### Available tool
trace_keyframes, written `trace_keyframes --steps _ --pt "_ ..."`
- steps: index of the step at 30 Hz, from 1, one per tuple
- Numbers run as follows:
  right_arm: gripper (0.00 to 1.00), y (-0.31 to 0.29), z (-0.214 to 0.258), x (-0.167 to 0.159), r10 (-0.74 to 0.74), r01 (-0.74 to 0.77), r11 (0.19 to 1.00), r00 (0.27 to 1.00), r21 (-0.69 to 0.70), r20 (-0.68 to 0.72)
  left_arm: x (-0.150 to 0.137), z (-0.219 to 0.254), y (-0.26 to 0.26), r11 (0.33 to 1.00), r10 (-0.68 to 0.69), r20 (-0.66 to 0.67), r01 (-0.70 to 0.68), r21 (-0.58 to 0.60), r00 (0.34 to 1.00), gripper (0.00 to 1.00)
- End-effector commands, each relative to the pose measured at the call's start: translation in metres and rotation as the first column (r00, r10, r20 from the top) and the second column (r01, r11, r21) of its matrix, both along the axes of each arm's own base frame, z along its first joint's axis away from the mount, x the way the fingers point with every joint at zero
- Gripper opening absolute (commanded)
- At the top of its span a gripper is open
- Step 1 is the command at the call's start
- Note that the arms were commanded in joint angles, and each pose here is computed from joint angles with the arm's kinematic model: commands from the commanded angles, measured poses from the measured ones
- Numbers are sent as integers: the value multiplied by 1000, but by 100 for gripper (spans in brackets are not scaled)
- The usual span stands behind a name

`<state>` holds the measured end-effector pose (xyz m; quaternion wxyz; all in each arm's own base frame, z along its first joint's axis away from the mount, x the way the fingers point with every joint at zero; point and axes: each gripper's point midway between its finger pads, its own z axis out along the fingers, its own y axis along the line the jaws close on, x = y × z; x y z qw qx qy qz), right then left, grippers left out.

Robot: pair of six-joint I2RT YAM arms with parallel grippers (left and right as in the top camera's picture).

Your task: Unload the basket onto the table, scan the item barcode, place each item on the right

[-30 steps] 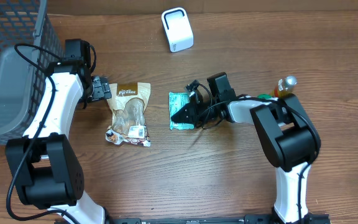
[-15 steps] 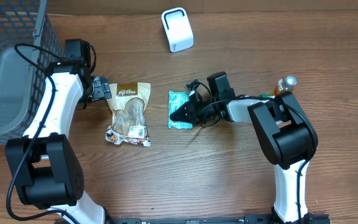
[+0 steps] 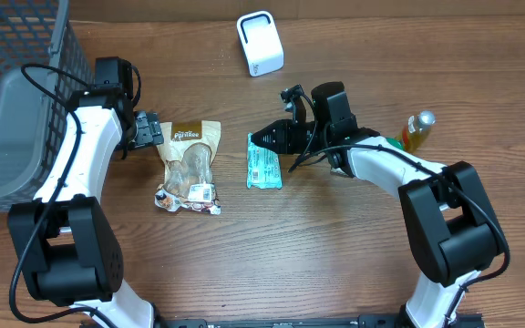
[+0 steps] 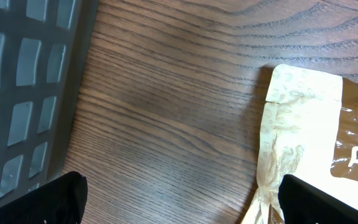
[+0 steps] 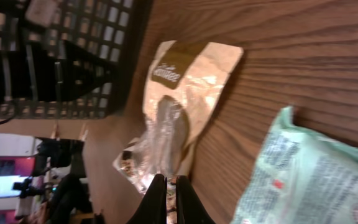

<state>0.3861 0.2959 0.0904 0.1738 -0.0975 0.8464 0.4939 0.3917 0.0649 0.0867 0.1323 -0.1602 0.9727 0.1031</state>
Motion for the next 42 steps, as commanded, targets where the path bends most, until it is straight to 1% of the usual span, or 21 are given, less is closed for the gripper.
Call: trace_keyframes --steps 1,10,14,16,21,25,29,31,36,42 --pt "4 0 -17 3 -4 6 999 1000 -49 28 2 3 0 1000 -8 6 8 14 1000 100" --pt "4 1 -65 10 -25 25 996 1000 -88 7 2 3 0 1000 -7 6 7 14 1000 100" --pt "4 -1 -91 8 -44 40 991 999 -129 -25 2 3 0 1000 -7 6 7 14 1000 100" --pt "4 -2 -95 7 -43 38 990 998 -133 -35 2 3 0 1000 -7 6 7 14 1000 100" --pt "4 3 -86 6 -23 20 994 999 -107 -29 2 3 0 1000 -8 6 8 14 1000 100" --pt "4 14 -39 12 21 -20 999 999 -28 45 2 3 0 1000 -7 6 7 14 1000 99" --pt "4 15 7 20 8 -9 1000 989 7 147 2 3 0 1000 -7 6 7 14 1000 99" --pt "4 14 17 23 -9 7 1000 985 8 174 2 3 0 1000 -8 6 8 14 1000 99" --pt "4 5 2 36 -80 91 994 980 -54 180 2 3 0 1000 -7 6 7 14 1000 100" --pt "4 0 -29 41 -112 129 986 982 -108 149 2 3 0 1000 -8 6 8 14 1000 100"
